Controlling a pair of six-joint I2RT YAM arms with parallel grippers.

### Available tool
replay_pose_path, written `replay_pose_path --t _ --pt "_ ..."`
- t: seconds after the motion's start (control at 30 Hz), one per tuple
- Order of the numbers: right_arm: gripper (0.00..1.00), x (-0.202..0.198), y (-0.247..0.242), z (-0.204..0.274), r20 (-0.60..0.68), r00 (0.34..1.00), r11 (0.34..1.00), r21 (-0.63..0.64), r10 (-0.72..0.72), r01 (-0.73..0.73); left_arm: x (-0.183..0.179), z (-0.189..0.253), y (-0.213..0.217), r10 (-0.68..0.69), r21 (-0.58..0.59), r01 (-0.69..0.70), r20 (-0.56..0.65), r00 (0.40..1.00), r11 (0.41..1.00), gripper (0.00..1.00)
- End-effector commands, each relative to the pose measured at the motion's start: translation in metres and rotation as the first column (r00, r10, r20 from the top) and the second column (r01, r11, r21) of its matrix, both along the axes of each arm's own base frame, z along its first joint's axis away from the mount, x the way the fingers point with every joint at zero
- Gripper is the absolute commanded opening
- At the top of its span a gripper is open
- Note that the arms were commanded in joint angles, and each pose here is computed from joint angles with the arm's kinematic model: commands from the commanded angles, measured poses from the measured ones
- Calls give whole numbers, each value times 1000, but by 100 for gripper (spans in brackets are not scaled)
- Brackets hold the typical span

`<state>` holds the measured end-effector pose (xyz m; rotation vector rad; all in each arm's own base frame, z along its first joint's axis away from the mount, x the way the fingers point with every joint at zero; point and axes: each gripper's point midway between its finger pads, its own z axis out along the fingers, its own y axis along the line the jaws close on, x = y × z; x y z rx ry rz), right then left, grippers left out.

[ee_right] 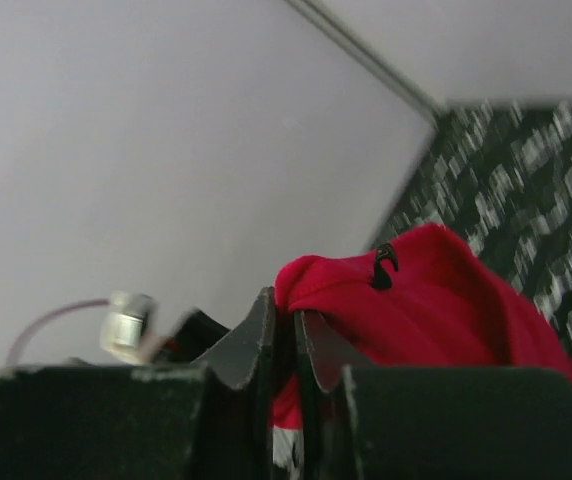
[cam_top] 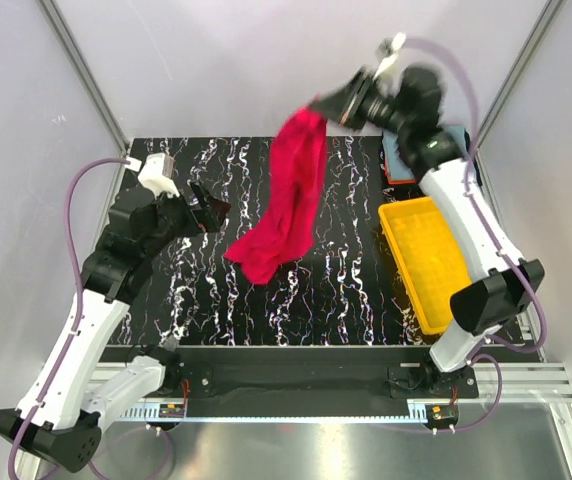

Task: Fold and stack the t-shirts

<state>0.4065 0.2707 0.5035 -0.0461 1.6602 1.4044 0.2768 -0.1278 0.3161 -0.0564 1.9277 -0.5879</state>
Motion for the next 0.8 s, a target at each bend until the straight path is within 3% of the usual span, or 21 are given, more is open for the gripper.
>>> replay_pose_path --t 0.0,0.03,0.1,0.17,0.3,0.47,0.63,0.7,0.77 --pt "22 11 -2 -136 -185 978 980 -189 -95 59 -1 -13 -1 -9 2 9 -15 1000 1000 99" --pt "30 18 -20 -161 -209 953 957 -237 -218 167 1 -22 -5 -25 -2 25 -42 999 1000 99" --pt "49 15 -38 -238 -298 899 912 -356 -320 206 -2 -45 -17 -87 -26 85 -113 990 996 99" --pt "54 13 -62 -283 -353 836 859 -452 -421 242 1 -66 -27 -114 -45 108 -186 976 993 99" --pt "55 -17 -97 -366 -488 680 789 -571 -547 225 3 -97 -48 -202 -104 180 -281 938 978 99" --pt "55 -30 -121 -406 -485 606 721 -656 -631 225 6 -137 -54 -190 -133 150 -379 906 980 99" --pt "56 -41 -172 -446 -428 464 577 -778 -775 247 5 -171 -51 -152 -133 103 -435 887 986 99" --pt "56 -49 -196 -456 -437 390 551 -795 -810 254 2 -186 -49 -141 -132 90 -462 875 987 99" --pt "56 -52 -206 -460 -466 357 564 -786 -810 253 1 -194 -52 -144 -163 75 -467 872 984 99"
